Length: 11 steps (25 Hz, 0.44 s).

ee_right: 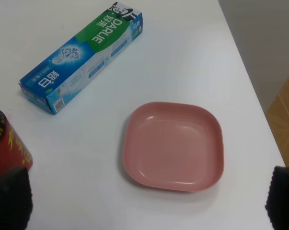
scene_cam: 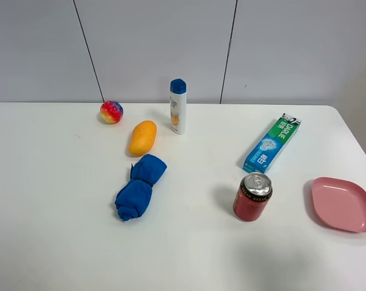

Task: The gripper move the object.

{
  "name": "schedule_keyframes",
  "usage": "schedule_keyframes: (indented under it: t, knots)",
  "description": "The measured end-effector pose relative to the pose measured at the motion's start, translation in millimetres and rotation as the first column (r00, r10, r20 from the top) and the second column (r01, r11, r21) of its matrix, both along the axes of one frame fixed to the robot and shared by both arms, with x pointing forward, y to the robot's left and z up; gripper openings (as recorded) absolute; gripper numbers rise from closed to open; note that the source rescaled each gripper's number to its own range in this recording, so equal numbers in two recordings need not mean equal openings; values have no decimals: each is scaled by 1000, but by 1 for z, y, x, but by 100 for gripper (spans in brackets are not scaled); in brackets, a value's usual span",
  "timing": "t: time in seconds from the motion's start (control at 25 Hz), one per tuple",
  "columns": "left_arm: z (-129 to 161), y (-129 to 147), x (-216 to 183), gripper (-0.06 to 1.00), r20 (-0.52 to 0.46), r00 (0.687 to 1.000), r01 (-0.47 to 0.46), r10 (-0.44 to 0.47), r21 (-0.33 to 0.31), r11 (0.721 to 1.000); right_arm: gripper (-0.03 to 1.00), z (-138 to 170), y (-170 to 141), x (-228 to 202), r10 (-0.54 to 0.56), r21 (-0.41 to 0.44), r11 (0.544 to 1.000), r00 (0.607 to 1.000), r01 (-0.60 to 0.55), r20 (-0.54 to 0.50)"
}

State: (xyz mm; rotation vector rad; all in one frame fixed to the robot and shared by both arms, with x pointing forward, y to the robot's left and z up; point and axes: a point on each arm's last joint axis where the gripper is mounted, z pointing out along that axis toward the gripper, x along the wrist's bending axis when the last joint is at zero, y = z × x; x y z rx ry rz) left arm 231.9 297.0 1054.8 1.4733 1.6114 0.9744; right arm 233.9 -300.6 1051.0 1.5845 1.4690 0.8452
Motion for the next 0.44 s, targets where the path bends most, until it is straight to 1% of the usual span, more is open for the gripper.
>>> schedule_keyframes:
  t: [0.44]
  knots:
    - [0, 0, 0, 65, 5, 1000, -1, 1, 1, 1000, 100, 0, 0, 0, 0, 0, 1000, 1000, 0, 0]
